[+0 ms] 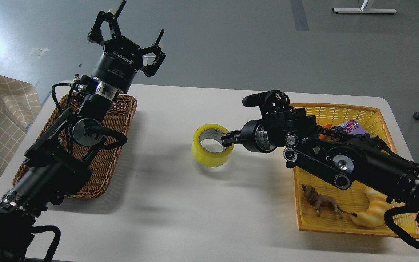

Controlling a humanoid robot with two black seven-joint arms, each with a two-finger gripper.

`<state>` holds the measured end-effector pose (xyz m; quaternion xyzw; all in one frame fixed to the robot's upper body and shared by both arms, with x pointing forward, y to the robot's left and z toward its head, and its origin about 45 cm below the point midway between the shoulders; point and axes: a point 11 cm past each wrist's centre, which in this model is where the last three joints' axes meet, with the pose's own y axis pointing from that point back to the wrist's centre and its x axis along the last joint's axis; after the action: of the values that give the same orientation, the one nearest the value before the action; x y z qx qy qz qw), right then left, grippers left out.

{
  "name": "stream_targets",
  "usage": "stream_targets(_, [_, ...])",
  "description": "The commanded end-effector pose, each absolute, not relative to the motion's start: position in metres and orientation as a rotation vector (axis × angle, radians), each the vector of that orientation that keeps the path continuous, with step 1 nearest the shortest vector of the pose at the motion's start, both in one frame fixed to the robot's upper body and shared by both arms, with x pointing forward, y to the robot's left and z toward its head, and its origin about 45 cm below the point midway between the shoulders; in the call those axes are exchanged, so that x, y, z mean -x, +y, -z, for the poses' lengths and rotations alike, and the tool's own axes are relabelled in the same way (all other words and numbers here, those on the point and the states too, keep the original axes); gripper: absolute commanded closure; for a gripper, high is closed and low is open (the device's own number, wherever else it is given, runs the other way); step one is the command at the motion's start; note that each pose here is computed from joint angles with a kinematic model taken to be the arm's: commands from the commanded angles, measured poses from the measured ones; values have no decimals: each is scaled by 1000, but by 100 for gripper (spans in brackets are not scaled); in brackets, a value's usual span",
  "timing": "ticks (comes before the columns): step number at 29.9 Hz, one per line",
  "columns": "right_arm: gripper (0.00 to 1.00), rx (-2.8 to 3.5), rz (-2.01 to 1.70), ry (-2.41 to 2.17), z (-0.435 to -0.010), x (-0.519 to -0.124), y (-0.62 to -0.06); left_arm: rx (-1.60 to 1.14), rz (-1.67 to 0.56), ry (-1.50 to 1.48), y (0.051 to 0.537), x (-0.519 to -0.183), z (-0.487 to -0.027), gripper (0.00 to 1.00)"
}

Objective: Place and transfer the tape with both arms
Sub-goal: 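Lift the tape roll and carry it toward the table center, then release the tape roll on the table and raise the right gripper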

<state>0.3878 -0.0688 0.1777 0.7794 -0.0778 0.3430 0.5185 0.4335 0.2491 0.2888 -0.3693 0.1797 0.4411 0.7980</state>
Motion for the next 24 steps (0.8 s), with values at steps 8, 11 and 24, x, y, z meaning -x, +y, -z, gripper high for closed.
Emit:
stream_targets(8, [89, -1844, -812, -165, -167, -389, -58, 794, -946, 386, 249, -433, -289, 2])
stream_targets(11, [89, -1839, -803, -167, -164, -389, -58, 793, -946, 387, 249, -433, -289, 2])
stream_targets(24, [63, -1841, -799, -164, -162, -388, -55, 793, -947, 387, 249, -433, -288, 2])
